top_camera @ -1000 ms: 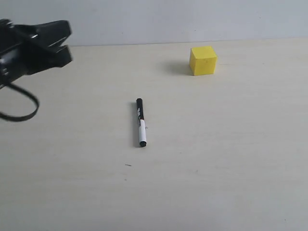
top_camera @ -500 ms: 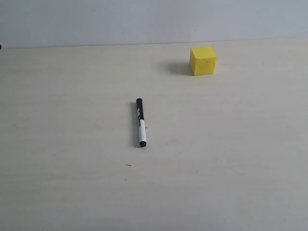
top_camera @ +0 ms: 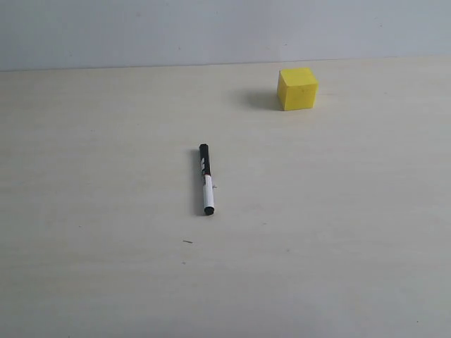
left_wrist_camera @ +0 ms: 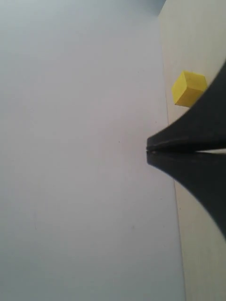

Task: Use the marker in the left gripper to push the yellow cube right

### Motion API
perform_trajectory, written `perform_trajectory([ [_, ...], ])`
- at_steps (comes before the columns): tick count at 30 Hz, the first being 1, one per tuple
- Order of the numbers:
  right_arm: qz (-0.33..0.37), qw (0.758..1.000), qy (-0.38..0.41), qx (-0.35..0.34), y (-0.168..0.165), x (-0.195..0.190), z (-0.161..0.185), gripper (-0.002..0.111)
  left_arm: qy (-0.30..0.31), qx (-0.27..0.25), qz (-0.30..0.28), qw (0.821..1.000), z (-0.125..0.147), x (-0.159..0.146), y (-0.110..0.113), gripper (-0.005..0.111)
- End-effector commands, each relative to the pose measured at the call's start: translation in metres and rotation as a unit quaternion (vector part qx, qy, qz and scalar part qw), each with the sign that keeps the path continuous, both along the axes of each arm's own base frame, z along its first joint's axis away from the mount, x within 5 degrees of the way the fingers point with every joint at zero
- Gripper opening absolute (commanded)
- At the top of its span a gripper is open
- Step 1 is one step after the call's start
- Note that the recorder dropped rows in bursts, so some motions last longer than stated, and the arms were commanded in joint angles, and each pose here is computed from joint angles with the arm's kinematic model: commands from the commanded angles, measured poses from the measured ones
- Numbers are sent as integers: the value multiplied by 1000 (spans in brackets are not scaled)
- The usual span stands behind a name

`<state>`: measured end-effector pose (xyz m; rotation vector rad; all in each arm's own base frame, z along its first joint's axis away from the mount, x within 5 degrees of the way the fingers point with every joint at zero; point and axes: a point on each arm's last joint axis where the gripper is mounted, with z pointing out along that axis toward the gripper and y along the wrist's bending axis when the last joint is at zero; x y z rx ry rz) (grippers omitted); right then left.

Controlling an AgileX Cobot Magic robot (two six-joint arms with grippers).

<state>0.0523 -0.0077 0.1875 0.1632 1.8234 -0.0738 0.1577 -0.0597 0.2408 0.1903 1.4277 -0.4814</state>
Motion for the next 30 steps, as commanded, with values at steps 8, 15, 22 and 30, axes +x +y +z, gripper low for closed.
perform_trajectory([
  [8, 1, 1000, -3, -5, 0, 0, 0, 0, 1, 43, 17, 999, 3, -10, 6, 0],
  [15, 1, 1000, -3, -5, 0, 0, 0, 0, 84, 85, 91, 989, 1, -35, 31, 0],
  [22, 1, 1000, -3, -5, 0, 0, 0, 0, 128, 86, 227, 962, -2, -85, 63, 0],
  [30, 1, 1000, -3, -5, 0, 0, 0, 0, 167, 92, 242, 951, -28, -94, 66, 0],
])
